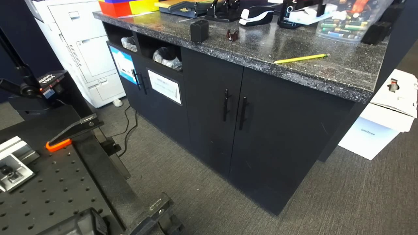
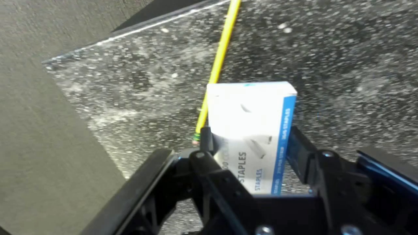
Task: Pick up the small box from the countertop and slightly move it to the right.
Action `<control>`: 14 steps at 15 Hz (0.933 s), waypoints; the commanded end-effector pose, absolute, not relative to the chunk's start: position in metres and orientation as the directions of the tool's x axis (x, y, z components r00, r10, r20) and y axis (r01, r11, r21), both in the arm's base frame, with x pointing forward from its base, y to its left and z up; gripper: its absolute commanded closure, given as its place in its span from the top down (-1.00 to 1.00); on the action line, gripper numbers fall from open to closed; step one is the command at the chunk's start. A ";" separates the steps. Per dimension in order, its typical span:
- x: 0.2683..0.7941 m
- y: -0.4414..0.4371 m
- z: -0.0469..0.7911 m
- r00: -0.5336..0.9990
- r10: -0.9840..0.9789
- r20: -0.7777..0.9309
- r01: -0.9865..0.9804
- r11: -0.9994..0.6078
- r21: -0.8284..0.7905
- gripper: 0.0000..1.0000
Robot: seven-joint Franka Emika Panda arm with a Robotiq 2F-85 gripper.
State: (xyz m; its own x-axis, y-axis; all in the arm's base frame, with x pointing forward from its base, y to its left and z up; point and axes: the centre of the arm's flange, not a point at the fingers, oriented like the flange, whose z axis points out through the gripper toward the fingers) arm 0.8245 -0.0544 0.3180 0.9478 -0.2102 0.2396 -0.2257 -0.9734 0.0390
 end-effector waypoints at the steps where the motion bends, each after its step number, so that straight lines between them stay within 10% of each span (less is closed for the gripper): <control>1: 0.878 -0.128 0.312 0.932 -0.302 0.200 -0.321 -0.945 0.067 -0.36; 14: 0.873 -0.186 0.222 0.927 -0.350 0.134 -0.364 -0.926 0.099 -0.36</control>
State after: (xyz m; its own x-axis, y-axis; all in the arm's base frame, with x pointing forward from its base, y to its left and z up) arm 0.7988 -0.1733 0.2255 0.9310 -0.3468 0.1140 -0.3572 -0.9298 0.0886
